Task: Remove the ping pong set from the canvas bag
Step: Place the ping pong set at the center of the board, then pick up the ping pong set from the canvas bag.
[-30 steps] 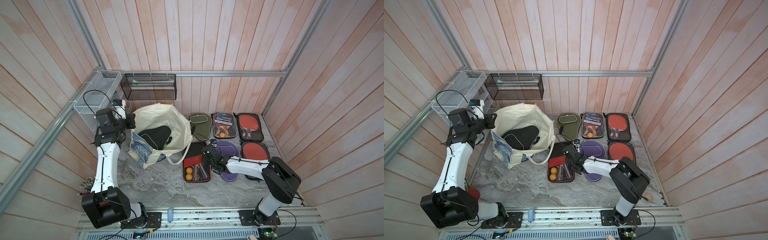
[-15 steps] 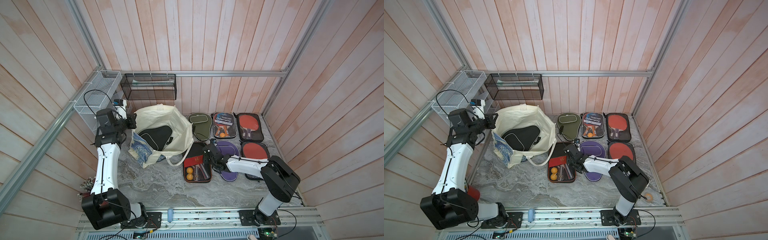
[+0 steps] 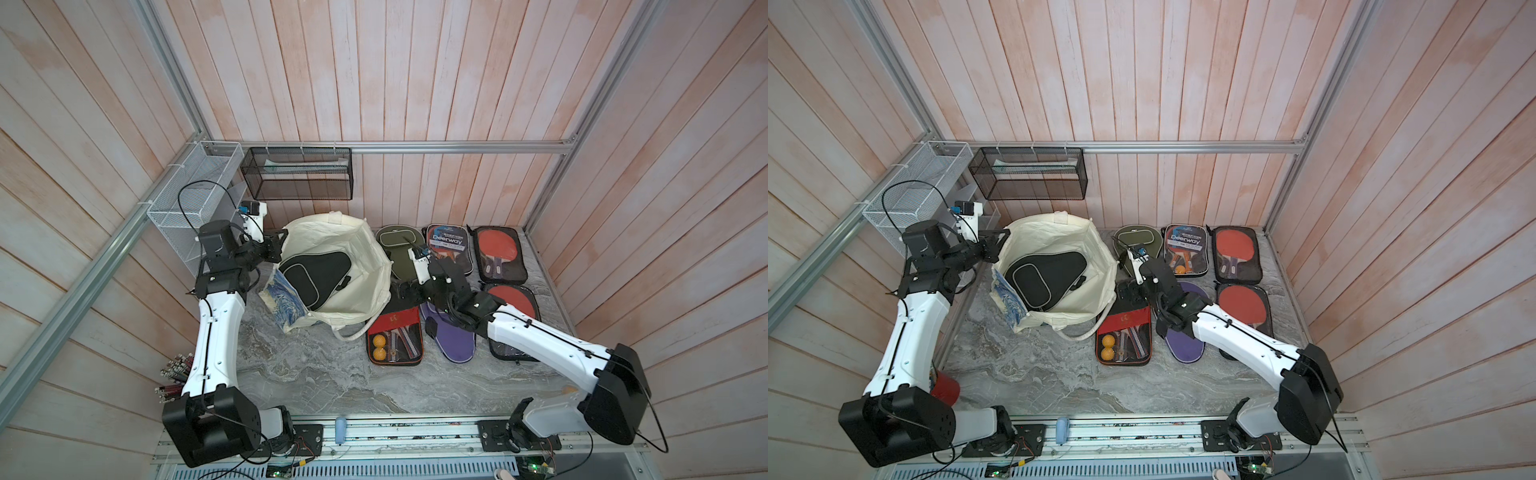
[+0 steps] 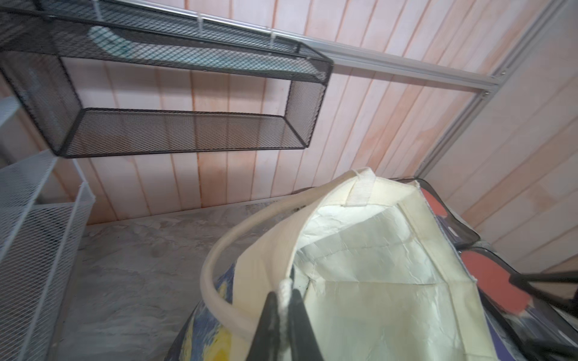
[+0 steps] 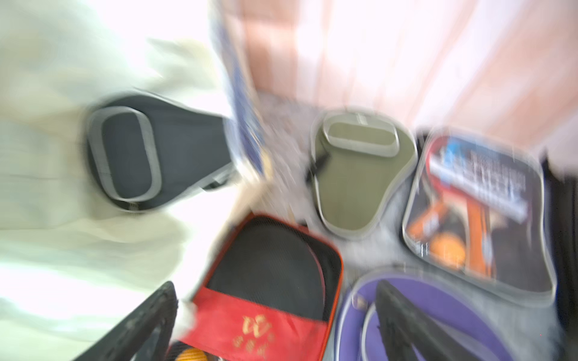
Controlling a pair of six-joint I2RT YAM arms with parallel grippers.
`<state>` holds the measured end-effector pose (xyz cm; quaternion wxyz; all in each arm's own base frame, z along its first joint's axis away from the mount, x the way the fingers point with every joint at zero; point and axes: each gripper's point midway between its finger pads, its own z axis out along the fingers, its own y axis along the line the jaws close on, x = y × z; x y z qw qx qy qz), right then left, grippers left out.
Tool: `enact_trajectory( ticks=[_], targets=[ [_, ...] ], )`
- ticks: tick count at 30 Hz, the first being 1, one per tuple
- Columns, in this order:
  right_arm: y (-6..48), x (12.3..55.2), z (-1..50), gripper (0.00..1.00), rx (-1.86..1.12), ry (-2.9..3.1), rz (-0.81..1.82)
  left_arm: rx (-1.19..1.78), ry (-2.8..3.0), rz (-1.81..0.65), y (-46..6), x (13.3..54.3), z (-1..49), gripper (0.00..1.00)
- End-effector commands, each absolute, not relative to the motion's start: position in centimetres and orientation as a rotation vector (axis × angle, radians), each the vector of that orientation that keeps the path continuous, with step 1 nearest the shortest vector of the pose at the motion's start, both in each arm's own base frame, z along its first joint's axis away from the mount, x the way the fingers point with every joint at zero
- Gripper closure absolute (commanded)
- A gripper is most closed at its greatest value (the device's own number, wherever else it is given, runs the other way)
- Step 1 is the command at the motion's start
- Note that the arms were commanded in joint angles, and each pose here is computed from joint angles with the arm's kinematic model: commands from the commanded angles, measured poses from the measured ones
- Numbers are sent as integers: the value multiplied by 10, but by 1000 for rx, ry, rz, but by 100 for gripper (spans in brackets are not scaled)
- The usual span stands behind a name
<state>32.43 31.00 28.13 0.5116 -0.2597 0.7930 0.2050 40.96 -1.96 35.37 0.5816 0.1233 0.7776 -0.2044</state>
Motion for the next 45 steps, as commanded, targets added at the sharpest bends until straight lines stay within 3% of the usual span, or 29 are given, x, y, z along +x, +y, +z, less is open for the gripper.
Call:
enact_trajectory(
  ticks=[1, 4, 8, 15, 22, 38, 45],
  targets=[
    [350, 281, 316, 0, -1085, 1694, 649, 433, 1704, -536, -45, 396, 375, 100],
    [385, 265, 328, 3, -1243, 1608, 778, 442, 1698, -555, -48, 396, 377, 100],
    [434, 269, 298, 7, -1374, 1601, 803, 454, 1686, -565, -52, 396, 382, 100],
    [498, 311, 259, 16, -1446, 1613, 794, 489, 1665, -592, -59, 394, 387, 100],
    [543, 366, 230, 16, -1392, 1643, 706, 567, 1602, -694, -77, 380, 392, 100],
    [548, 443, 200, 16, -1149, 1619, 421, 728, 1476, -851, -100, 353, 410, 100],
    [550, 456, 187, 4, -1145, 1604, 458, 745, 1466, -862, -102, 349, 411, 100]
  ],
)
